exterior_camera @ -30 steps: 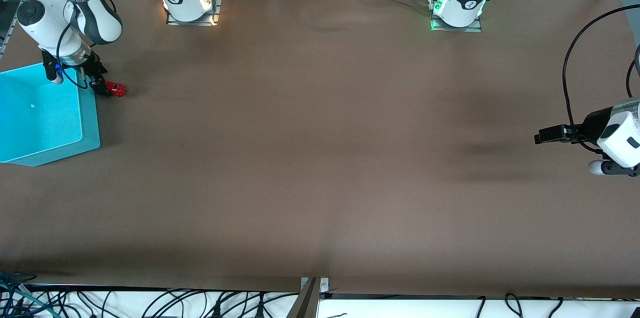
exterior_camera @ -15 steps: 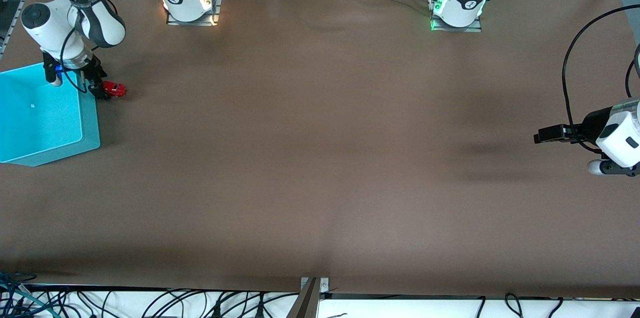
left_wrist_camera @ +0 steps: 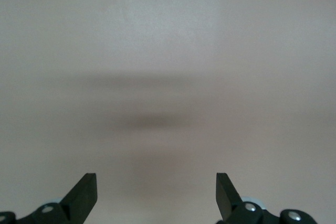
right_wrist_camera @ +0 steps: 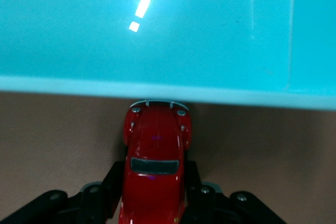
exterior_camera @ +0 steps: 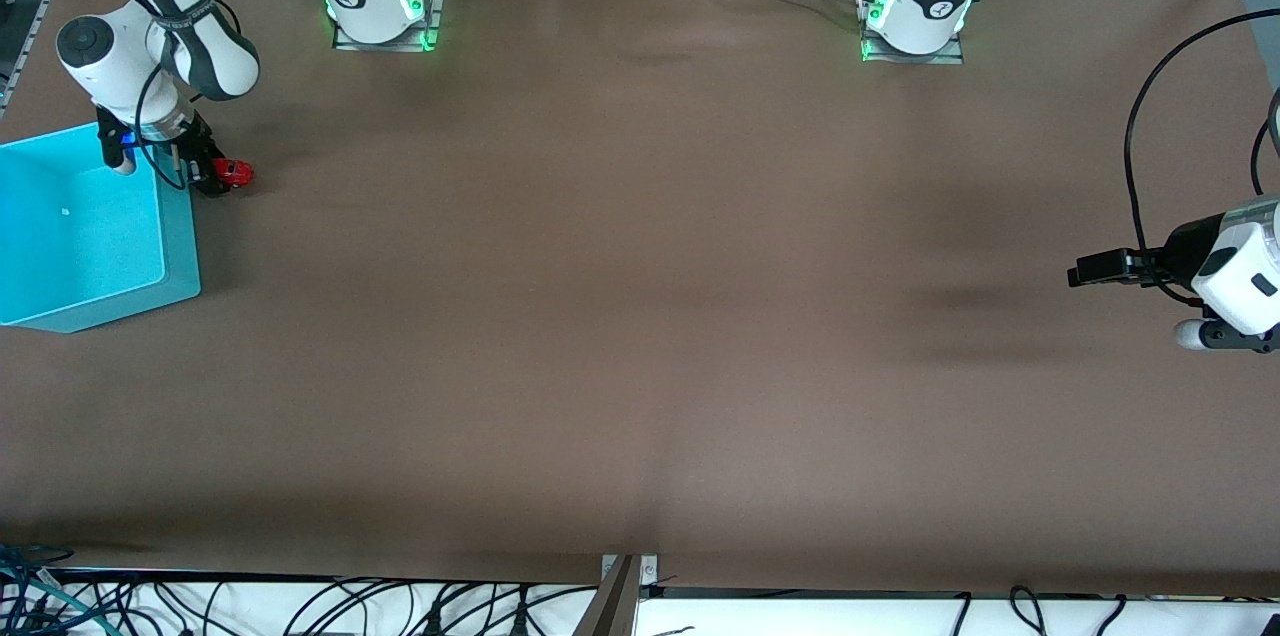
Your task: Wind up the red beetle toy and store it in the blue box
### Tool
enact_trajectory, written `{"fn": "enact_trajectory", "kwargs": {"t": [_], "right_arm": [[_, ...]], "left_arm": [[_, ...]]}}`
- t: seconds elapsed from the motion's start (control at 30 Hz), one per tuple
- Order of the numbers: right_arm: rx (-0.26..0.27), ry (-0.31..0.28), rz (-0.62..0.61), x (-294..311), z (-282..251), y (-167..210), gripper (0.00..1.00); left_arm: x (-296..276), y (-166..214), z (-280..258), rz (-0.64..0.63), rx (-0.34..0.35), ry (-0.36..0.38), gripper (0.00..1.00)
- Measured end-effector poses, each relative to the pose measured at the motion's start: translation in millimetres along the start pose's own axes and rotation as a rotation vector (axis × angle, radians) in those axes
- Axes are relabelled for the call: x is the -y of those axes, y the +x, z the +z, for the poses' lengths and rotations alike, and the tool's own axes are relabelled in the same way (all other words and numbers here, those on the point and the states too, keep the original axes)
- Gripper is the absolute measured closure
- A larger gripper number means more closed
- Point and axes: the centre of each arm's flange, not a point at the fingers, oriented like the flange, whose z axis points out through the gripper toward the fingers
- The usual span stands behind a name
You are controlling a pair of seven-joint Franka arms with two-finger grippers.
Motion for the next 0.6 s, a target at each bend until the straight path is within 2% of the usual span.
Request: {"fn": "enact_trajectory", "kwargs": {"t": [0.6], "right_arm": [[0.011, 0.068, -0.081, 39, -27, -19, 0.48]], "left_arm": [[0, 0, 0, 0.003, 0.0, 0.0, 0.0]]}}
